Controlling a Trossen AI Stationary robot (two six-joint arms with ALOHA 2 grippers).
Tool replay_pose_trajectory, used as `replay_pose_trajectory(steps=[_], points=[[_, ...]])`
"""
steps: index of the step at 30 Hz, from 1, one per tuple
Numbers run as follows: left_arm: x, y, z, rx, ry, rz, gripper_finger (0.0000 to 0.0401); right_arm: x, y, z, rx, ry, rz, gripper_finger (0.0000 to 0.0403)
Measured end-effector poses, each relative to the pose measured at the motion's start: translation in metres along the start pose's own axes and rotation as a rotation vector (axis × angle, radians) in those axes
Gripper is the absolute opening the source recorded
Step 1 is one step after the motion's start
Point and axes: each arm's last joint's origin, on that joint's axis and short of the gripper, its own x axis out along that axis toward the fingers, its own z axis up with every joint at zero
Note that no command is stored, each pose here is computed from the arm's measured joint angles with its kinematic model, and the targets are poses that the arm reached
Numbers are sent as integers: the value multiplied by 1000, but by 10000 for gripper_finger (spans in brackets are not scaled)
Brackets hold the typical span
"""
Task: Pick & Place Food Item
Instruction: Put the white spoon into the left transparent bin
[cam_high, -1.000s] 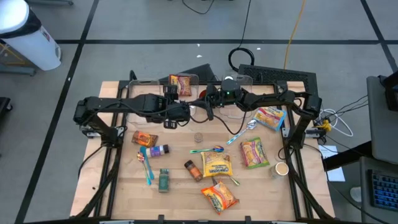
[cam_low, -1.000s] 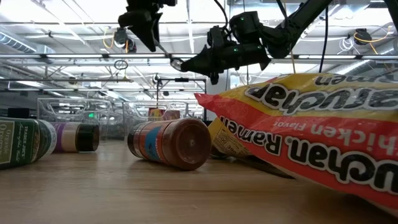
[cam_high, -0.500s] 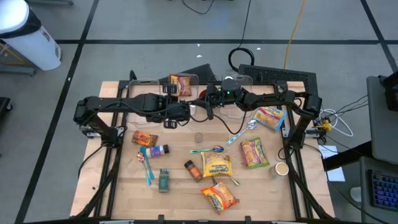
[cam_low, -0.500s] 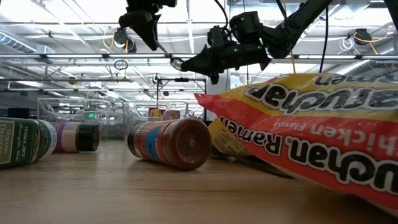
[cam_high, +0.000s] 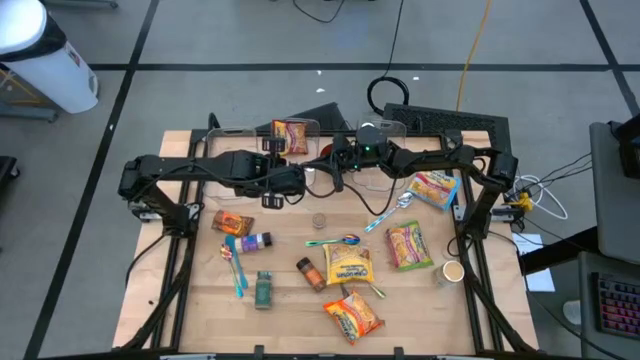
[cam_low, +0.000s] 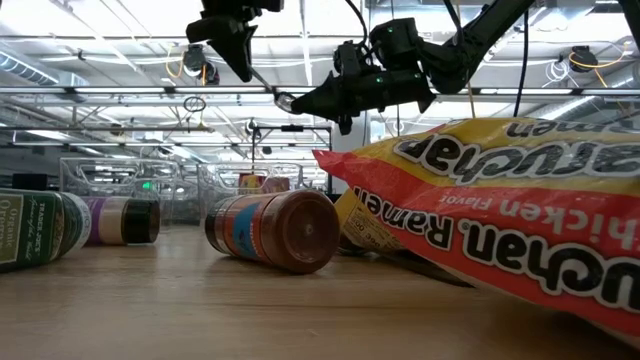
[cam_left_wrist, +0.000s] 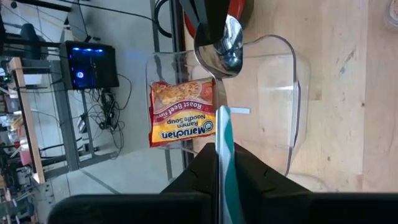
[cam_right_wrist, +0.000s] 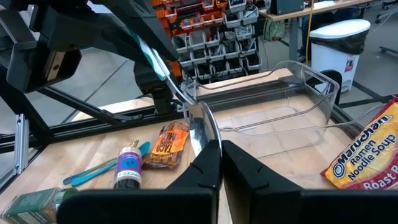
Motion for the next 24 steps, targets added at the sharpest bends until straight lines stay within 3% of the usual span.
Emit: replay_pose_trajectory(steps=[8, 18, 24], points=[[0, 0, 0, -2, -1, 0, 23, 0, 1, 0, -2, 0, 22, 31], [-2, 0, -5, -18, 22, -10, 23, -1, 0, 3, -21, -20, 31, 127], [-20, 11, -26, -95, 43, 0, 23, -3, -5, 3, 7, -23, 26, 163]])
